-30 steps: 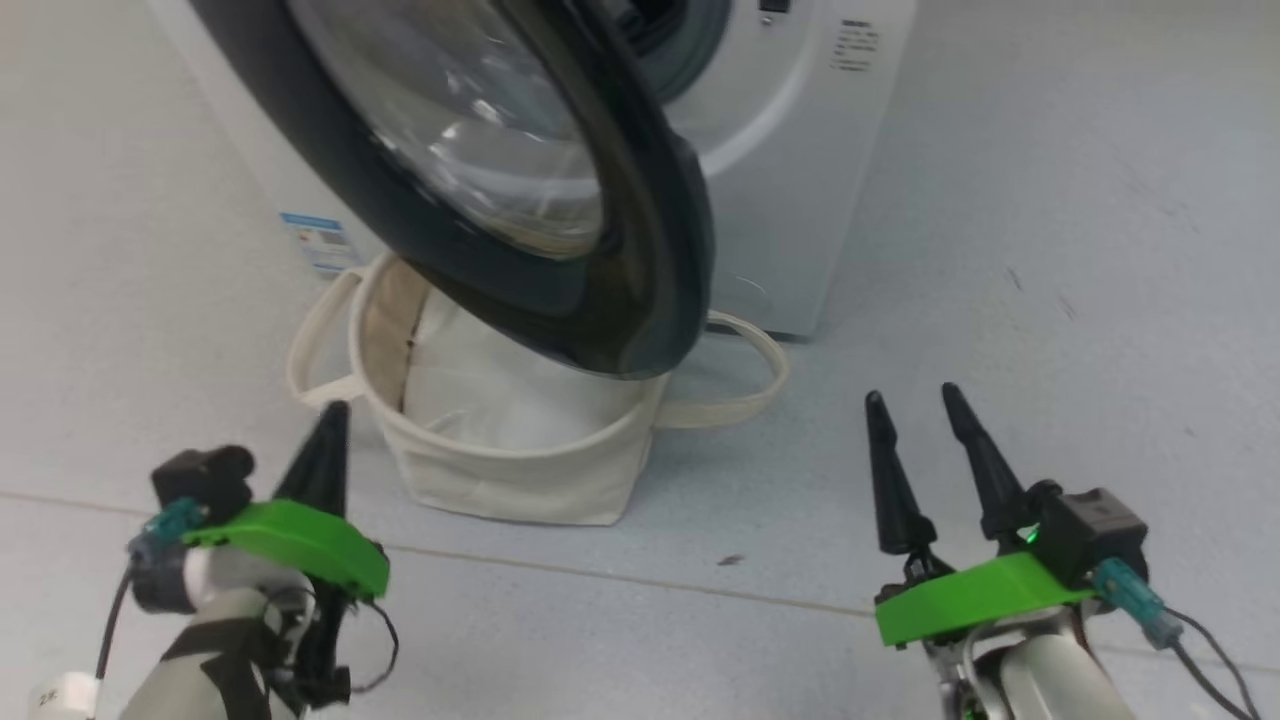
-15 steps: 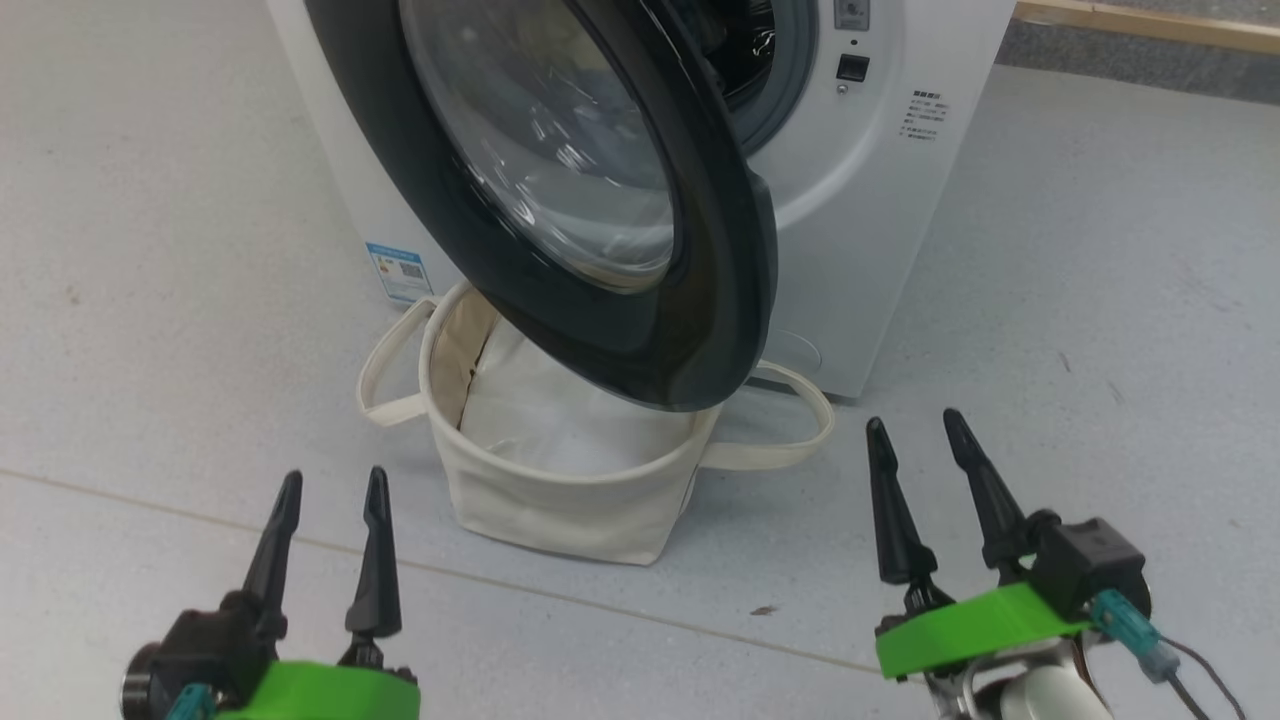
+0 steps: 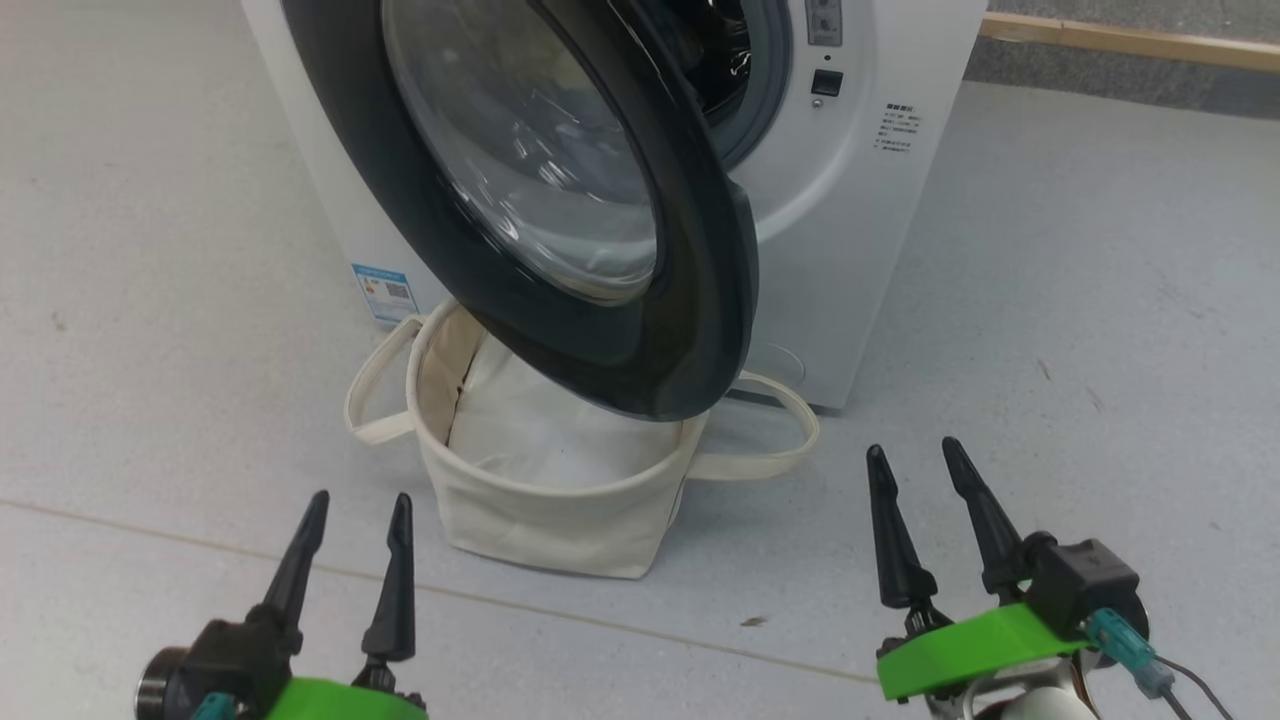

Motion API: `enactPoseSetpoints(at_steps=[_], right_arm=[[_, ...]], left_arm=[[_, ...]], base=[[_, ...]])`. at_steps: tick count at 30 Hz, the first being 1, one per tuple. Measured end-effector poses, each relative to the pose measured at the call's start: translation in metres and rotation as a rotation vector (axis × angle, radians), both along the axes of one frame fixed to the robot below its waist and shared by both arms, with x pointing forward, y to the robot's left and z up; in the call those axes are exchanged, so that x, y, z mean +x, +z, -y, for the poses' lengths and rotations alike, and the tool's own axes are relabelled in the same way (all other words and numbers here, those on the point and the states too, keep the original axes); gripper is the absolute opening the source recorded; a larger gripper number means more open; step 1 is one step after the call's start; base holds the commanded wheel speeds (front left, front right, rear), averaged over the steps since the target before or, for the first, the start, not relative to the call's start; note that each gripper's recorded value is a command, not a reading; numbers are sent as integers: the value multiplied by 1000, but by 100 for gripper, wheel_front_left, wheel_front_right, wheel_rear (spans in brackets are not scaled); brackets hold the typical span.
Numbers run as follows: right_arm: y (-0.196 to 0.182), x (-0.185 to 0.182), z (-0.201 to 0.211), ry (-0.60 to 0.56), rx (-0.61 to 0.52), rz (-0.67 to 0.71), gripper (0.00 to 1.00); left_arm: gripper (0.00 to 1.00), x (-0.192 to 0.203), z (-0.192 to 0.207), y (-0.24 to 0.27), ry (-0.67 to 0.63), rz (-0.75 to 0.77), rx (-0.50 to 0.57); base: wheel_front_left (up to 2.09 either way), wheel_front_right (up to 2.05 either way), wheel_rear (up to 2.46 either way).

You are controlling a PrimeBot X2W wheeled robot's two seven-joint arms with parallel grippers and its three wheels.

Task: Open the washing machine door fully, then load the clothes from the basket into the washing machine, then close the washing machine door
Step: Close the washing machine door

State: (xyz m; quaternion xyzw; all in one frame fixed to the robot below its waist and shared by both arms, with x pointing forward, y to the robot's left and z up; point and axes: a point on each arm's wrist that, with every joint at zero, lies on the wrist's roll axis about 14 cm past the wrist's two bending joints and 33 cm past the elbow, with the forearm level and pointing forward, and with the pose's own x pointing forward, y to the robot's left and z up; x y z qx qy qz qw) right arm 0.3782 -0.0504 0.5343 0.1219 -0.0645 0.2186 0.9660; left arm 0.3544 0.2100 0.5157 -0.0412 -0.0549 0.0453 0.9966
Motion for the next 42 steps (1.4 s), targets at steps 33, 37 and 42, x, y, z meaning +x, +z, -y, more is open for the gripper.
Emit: enactPoseSetpoints(at_steps=[33,37,42], right_arm=[[20,-10,-73,223,-52,86,0],[18,2,-93,273,-106,101,0],[10,40,-107,282,-169,94,0]], left_arm=[[100,-28,22,-36,-55,-108,-43],[100,-34,17,-40,-30,-119,-78],[100,-32,18,-43,-27,-136,-82]], base=[[0,0,0],[0,0,0],[0,0,0]])
